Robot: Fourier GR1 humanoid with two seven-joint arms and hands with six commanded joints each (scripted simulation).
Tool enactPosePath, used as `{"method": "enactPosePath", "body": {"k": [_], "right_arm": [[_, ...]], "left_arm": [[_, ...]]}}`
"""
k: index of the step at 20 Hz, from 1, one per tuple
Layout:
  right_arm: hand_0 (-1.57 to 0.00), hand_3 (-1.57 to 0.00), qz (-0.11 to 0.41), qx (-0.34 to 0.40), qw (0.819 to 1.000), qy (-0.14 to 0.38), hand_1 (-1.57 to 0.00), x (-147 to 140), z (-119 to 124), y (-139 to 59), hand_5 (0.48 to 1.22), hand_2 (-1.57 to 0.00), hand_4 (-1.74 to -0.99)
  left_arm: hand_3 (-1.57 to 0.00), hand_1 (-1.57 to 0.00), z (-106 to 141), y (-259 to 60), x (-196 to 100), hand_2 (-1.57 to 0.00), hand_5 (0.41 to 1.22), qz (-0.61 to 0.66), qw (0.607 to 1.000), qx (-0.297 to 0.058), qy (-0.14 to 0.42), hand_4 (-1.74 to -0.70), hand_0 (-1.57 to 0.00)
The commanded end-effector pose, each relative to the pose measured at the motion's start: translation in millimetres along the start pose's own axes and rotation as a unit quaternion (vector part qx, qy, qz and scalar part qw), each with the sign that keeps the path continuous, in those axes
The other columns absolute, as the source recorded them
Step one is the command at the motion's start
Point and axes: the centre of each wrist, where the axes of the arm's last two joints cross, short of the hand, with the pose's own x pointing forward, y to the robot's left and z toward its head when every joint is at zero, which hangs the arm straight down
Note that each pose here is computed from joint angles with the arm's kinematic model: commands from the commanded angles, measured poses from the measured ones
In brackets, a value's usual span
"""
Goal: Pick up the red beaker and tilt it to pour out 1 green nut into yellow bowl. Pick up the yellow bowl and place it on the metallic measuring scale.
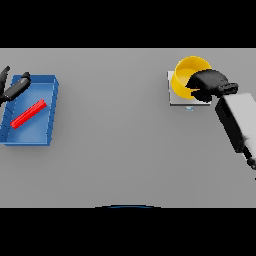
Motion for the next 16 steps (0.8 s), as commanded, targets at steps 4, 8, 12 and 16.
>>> {"method": "enactPosePath", "body": {"k": [4,8,12,16], "right_arm": [[-0.58,-0.74,-0.019,0.009,1.0,0.007,-0.83,-7.0,0.0,2.4,1.016,-0.91,-1.588],[-0.24,-0.53,-0.003,0.021,1.0,0.002,-0.38,-6.4,-0.5,-0.4,0.877,-0.52,-1.501],[-0.1,-0.38,0.0,0.028,1.0,0.001,-0.16,-3.6,-0.9,-4.6,0.814,-0.25,-1.442],[-0.04,-0.27,-0.002,0.04,0.999,0.018,-0.06,-6.9,0.6,2.4,0.759,-0.1,-1.41]], "left_arm": [[0.0,0.0,-2.6,-1.2,-3.7,0.0,0.729,0.001,1.0,0.0,0.003,-0.73,0.0],[0.0,0.0,-2.3,-2.1,-5.3,0.0,0.708,0.0,1.0,-0.002,-0.002,-0.72,0.0],[0.0,0.0,-4.2,-2.7,-2.2,0.0,0.699,0.002,1.0,-0.003,0.001,-0.72,0.0],[0.0,0.0,-2.2,-0.3,-1.8,0.0,0.693,0.004,1.0,0.0,-0.006,-0.72,0.0]]}}
